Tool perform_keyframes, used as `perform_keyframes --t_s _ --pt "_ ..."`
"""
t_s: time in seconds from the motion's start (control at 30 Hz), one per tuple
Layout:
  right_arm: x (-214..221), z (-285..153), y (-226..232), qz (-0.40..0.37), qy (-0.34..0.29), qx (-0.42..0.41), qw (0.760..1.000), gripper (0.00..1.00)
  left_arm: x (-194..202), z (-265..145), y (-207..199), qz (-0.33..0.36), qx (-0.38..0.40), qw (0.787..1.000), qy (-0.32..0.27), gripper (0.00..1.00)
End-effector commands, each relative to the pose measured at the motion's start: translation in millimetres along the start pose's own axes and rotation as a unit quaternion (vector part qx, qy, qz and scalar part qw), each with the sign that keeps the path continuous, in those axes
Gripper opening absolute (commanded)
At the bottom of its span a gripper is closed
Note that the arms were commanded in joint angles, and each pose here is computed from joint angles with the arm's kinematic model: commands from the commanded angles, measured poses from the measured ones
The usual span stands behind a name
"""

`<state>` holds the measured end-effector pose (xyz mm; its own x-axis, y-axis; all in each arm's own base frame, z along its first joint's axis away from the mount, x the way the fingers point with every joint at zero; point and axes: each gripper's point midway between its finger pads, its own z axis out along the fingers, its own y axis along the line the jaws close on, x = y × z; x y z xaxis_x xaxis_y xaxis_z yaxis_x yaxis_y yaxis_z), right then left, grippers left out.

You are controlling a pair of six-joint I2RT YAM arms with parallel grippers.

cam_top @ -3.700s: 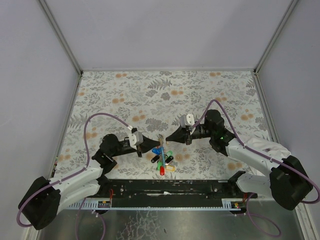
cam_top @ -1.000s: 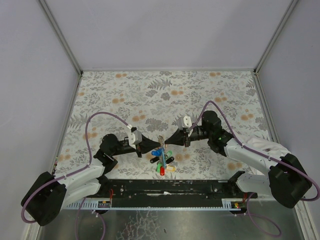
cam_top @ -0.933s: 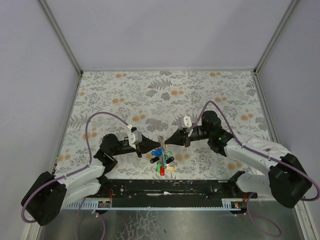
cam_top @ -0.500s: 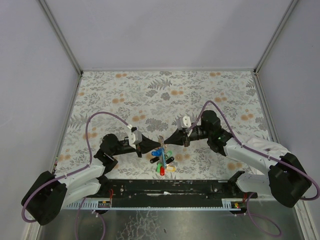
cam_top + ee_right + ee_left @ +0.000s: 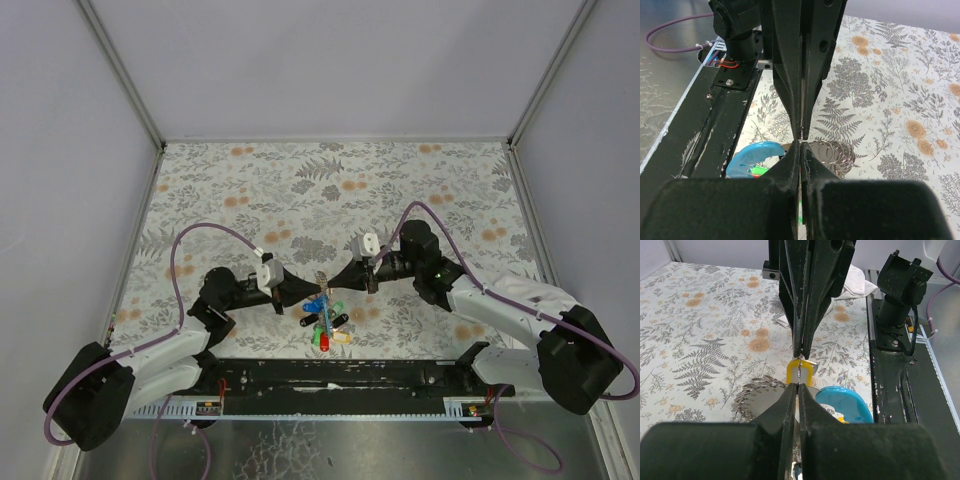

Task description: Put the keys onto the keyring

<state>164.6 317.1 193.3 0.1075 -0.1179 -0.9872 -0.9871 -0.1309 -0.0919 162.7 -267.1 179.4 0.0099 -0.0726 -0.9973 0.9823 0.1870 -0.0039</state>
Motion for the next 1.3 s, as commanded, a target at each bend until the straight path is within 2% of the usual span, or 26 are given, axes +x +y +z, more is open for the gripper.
perform_keyframes --t_s 0.0,0.4,0.63,0.9,1.27 --pt "-13 7 -5 -0.029 -0.004 0.003 1.0 0.0 -33 4 1 0.039 0.005 0.998 -0.054 0.0" --pt "-10 10 -6 -0.036 0.002 0.015 0.999 0.0 -37 3 7 0.008 -0.02 0.997 -0.076 0.0" --pt "-12 7 -6 -0.045 0.005 0.026 0.999 0.0 -38 1 22 -0.037 -0.071 0.994 -0.077 0.0" --pt "-9 7 -6 -0.044 0.011 0.027 0.999 0.0 -35 -12 42 -0.116 -0.16 0.976 -0.095 0.0" --pt "-2 13 -8 -0.045 0.029 0.036 0.998 0.0 -43 -9 44 -0.182 -0.161 0.96 -0.14 0.0"
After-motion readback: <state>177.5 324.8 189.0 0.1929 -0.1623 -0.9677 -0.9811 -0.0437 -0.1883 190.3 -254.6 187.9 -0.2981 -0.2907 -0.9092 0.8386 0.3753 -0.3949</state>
